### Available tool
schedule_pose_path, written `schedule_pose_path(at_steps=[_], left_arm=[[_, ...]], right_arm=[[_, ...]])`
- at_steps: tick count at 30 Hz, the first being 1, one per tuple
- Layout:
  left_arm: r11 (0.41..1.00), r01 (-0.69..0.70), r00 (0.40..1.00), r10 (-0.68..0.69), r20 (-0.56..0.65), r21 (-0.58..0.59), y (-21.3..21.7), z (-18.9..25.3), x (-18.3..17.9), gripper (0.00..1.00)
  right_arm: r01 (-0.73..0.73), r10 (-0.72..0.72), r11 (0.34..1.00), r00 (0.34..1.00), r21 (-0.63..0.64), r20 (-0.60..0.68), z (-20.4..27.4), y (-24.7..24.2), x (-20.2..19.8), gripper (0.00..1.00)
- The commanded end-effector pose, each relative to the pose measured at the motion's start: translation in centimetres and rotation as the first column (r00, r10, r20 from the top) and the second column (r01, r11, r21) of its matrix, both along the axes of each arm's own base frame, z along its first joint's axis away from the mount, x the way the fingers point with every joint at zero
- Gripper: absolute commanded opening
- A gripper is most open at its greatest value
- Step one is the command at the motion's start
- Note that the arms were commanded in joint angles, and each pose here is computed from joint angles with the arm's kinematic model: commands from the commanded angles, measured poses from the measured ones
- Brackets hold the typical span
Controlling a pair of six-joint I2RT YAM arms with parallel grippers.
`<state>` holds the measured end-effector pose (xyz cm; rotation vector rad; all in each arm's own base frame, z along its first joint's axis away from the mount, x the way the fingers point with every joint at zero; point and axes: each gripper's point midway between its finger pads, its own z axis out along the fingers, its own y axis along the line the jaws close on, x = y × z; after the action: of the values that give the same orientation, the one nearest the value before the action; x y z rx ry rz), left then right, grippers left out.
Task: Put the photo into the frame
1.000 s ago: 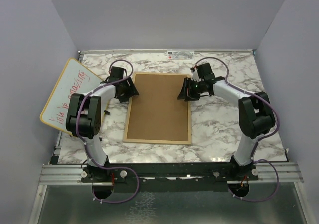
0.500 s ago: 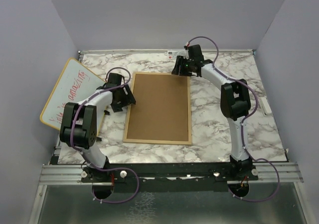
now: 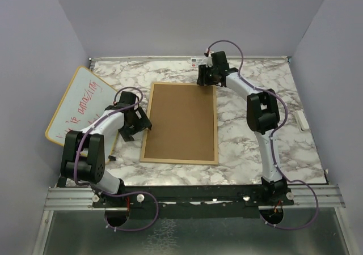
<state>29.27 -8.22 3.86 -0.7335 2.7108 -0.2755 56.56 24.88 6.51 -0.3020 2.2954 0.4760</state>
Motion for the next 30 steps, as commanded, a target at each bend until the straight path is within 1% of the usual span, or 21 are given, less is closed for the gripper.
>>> schedule_pose_path(at_steps=[1, 6, 9, 13, 17, 20, 24, 30], left_arm=[[0.999, -0.045, 0.997, 0.044, -0.07, -0.021, -0.1, 0.0, -2.8, 0.93], [0.998, -0.052, 0.993, 0.048, -0.111, -0.035, -0.2, 0.2, -4.2, 0.95], [0.997, -0.064, 0.989, 0.058, -0.133, -0.048, -0.4, 0.5, -4.9, 0.96], [0.992, -0.085, 0.982, 0.068, -0.174, -0.092, -1.1, 0.7, -6.0, 0.96], [0.981, -0.113, 0.973, 0.077, -0.219, -0.157, -2.2, 0.5, -7.1, 0.96], [0.97, -0.127, 0.974, 0.083, -0.209, -0.208, -3.0, 0.7, -6.7, 0.93], [0.951, -0.148, 0.981, 0.105, -0.165, -0.273, -4.1, 1.3, -5.4, 0.89], [0.952, -0.143, 0.985, 0.109, -0.134, -0.273, -4.1, 1.8, -4.3, 0.87]], right_arm=[[-0.093, 0.09, 0.994, 0.994, -0.049, -0.067, -3.6, 0.1, -1.1, 0.56], [-0.148, 0.139, 0.985, 0.985, -0.089, -0.101, -5.0, -0.3, -2.0, 0.56], [-0.219, 0.206, 0.97, 0.97, -0.105, -0.126, -5.4, -0.3, -3.1, 0.56], [-0.315, 0.295, 0.943, 0.94, -0.106, -0.168, -5.9, -0.2, -4.7, 0.55], [-0.38, 0.359, 0.922, 0.912, -0.08, -0.198, -6.3, 0.1, -6.0, 0.55], [-0.404, 0.388, 0.914, 0.898, -0.044, -0.206, -6.0, 0.7, -6.5, 0.55], [-0.438, 0.43, 0.899, 0.878, 0.01, -0.208, -5.3, 1.5, -7.3, 0.55], [-0.439, 0.432, 0.898, 0.88, 0.007, -0.197, -4.2, 1.4, -7.3, 0.55]])
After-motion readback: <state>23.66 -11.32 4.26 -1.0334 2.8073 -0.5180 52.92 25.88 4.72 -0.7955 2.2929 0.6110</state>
